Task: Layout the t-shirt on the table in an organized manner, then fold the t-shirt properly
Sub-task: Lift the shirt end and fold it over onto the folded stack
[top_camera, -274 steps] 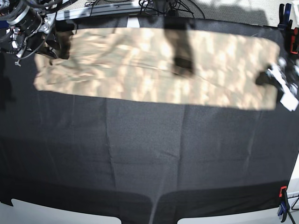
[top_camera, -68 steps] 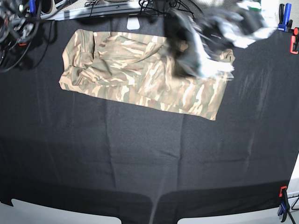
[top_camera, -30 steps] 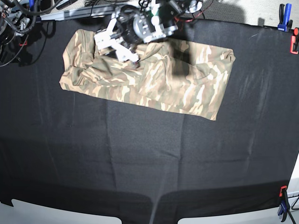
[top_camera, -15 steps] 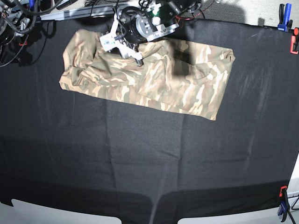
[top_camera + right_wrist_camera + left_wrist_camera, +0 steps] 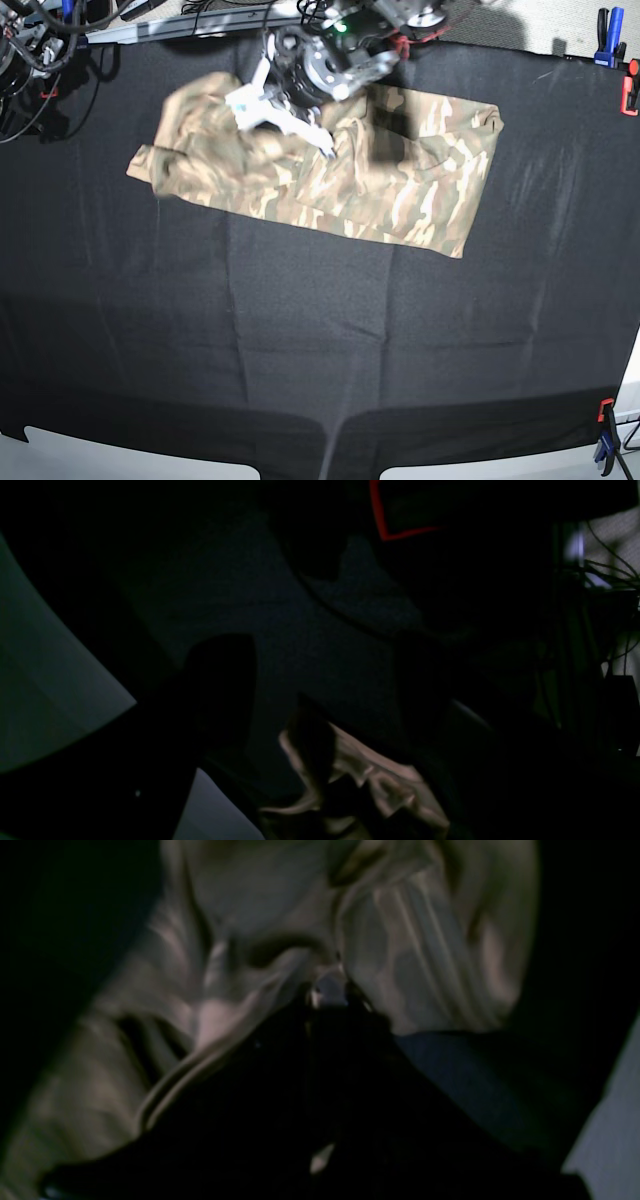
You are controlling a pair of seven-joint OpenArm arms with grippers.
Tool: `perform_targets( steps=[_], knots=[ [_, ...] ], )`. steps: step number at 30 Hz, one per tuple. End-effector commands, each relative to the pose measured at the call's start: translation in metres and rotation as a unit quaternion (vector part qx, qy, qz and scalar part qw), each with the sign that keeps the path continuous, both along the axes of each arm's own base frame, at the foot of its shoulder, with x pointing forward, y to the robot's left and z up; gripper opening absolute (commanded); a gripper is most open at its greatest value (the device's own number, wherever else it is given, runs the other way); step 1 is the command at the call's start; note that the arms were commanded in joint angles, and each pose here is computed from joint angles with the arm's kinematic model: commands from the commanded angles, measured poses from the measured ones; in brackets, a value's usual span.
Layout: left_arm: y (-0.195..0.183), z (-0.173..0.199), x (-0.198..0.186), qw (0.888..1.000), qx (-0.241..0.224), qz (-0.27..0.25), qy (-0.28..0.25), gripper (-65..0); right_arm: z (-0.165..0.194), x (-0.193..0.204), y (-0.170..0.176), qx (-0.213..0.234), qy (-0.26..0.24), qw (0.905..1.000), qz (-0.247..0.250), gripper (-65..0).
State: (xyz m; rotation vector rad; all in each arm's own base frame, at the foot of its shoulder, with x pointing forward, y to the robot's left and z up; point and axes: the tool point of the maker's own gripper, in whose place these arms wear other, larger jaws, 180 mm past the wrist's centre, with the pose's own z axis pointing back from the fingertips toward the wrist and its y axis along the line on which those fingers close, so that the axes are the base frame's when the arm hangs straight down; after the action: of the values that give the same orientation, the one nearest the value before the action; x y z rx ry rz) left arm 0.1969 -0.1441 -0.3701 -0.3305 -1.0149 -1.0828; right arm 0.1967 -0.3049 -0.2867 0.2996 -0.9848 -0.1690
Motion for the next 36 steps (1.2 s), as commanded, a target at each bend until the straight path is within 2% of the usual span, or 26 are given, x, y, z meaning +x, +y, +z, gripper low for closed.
perform_targets(
  steps=[1, 9, 14, 22, 27, 30, 36],
  knots=[
    [-0.003, 0.023, 0.009, 0.999, -0.027, 0.01, -0.026, -65.0, 0.009, 0.002, -0.002, -0.014, -0.009, 0.9998, 0.008, -23.5],
    [0.015, 0.065, 0.018, 0.997, -0.032, 0.03, -0.066, -65.0, 0.009, 0.002, -0.002, -0.014, -0.009, 0.9998, 0.008, -23.5],
    [0.063, 0.068, 0.051, 0.983, 0.018, 0.129, -0.131, -65.0, 0.009, 0.002, -0.002, -0.014, -0.008, 0.9998, 0.008, -23.5],
    [0.136, 0.067, 0.088, 0.96, 0.073, 0.235, -0.133, -65.0, 0.009, 0.002, -0.002, -0.014, -0.009, 0.9998, 0.008, -23.5],
    [0.155, 0.103, 0.081, 0.955, 0.061, 0.247, -0.155, -65.0, 0.009, 0.002, -0.002, -0.015, -0.007, 0.9998, 0.007, -23.5],
    [0.165, 0.118, 0.068, 0.954, 0.058, 0.255, -0.148, -65.0, 0.009, 0.002, -0.002, -0.015, -0.007, 0.9998, 0.007, -23.5],
    [0.176, 0.098, 0.037, 0.957, 0.086, 0.261, -0.094, -65.0, 0.008, 0.001, -0.002, -0.015, -0.006, 0.9998, 0.008, -23.5]
  ],
)
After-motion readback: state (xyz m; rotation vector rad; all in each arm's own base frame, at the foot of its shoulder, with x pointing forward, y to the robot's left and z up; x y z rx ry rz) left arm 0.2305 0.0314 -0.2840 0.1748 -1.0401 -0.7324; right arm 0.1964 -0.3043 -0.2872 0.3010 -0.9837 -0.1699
